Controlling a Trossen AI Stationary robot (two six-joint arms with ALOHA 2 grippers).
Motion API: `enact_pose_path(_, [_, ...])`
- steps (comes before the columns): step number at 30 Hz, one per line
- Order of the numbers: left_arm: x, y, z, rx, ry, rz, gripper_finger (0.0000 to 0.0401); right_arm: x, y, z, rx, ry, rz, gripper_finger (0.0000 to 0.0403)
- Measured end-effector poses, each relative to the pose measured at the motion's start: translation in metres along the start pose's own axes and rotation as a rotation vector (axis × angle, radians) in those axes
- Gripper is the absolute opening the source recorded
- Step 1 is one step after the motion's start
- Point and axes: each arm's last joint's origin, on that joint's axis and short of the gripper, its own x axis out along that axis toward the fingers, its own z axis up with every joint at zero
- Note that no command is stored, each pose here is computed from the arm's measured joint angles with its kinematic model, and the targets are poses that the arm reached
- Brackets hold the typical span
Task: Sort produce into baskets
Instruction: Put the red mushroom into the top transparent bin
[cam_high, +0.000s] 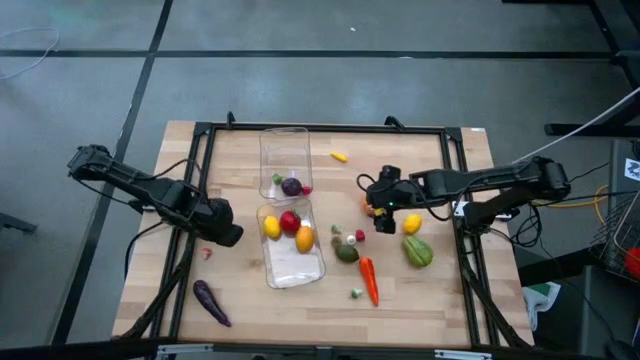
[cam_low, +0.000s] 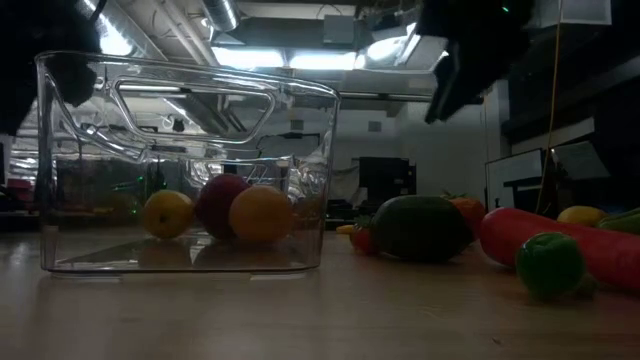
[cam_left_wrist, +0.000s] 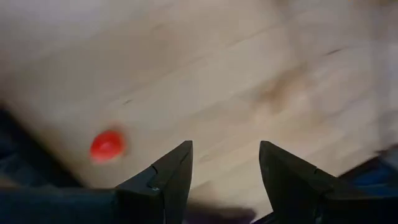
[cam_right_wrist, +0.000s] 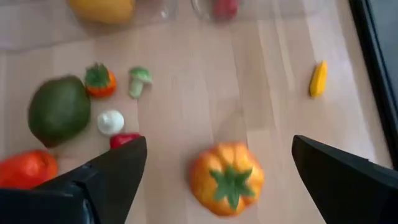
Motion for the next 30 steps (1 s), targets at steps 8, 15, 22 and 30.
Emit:
enact_pose_path(8, [0.019,-0.001,0.000,0.006,0.081,0.200,0.0180,0.005,-0.001,-0.033,0.048,0.040,-0.003,0.0397])
enact_pose_path(15, [0.030,0.000,0.001,0.025,0.111,0.326,0.0180,0.011,0.000,-0.048,0.061,0.074,-0.006,0.0397])
enact_pose_path(22, [0.040,-0.001,-0.004,0.005,0.105,0.403,0.0180,0.021,0.002,-0.058,0.109,0.091,-0.010,0.0397])
enact_pose_path(30, [0.056,-0.002,-0.011,0.007,0.099,0.511,0.0180,0.028,0.003,-0.065,0.121,0.088,-0.002,0.0397])
